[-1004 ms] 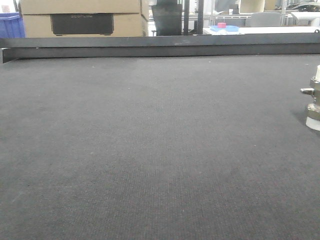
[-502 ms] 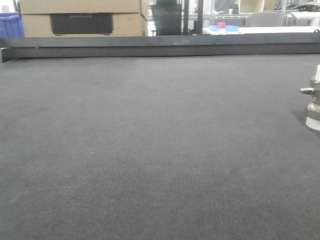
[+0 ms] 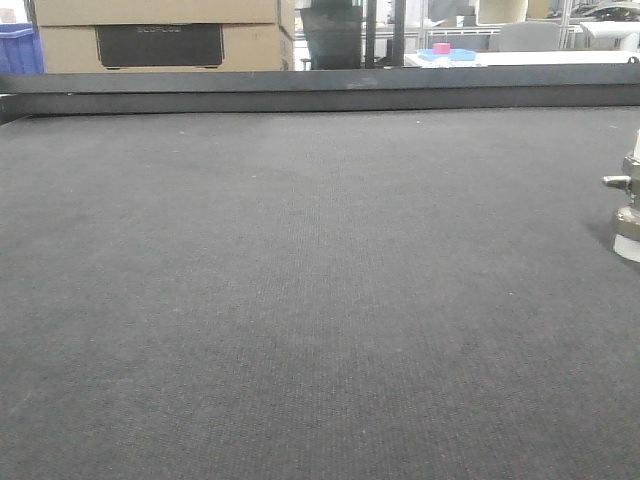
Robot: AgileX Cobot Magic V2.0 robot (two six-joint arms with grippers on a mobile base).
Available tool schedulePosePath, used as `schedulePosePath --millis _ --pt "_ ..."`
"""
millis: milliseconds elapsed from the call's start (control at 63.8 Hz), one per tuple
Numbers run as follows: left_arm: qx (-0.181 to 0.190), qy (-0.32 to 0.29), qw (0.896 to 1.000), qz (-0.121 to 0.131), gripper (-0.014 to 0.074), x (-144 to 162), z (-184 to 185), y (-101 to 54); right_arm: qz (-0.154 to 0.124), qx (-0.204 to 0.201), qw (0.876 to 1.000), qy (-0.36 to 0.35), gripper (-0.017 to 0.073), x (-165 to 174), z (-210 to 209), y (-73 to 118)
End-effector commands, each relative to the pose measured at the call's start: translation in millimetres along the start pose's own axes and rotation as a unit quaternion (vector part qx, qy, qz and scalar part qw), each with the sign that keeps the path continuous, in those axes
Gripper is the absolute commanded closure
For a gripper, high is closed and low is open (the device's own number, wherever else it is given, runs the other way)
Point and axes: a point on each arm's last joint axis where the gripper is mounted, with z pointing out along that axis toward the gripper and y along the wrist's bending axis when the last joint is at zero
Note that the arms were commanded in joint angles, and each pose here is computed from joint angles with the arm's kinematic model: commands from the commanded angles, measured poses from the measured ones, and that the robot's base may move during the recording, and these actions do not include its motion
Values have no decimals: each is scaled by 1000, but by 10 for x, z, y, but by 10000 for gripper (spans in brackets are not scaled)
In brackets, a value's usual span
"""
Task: Place valve from conveyor to right shelf box
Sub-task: 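Lower both grippers toward the two silver valves on the conveyor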
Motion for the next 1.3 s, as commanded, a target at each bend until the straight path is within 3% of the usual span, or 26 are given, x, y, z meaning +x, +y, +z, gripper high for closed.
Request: schedulePosePath --millis 0,141,235,376,486,565,690,910,1129,1286 --pt "-2 36 999 7 493 -206 101 31 1 -5 1000 17 521 -205 69 31" --pt "0 73 997 2 202 -472 318 61 2 -4 999 40 178 -369 279 45" --pt "7 126 992 -20 69 -514 500 55 1 -1 997 71 -16 -336 424 40" --pt "27 211 975 -62 12 -558 771 18 -1 4 994 110 -10 -270 648 28" --pt "42 253 964 -64 12 -618 923 -9 -12 0 983 181 -10 -317 869 44" --pt "51 268 960 -64 12 -675 1014 -28 -27 -2 967 255 -10 -374 1112 52" --pt "65 271 958 -64 12 -721 1113 -63 -30 -9 919 393 -10 -394 1498 68" --pt "73 280 955 -63 12 -691 1157 -94 -25 -16 836 547 -10 -232 2136 63" --pt "73 280 955 -63 12 -691 1157 -94 -29 -26 793 609 -10 93 2600 59" --pt "73 280 955 -63 12 -691 1157 -94 -30 -37 754 655 -10 475 2764 112"
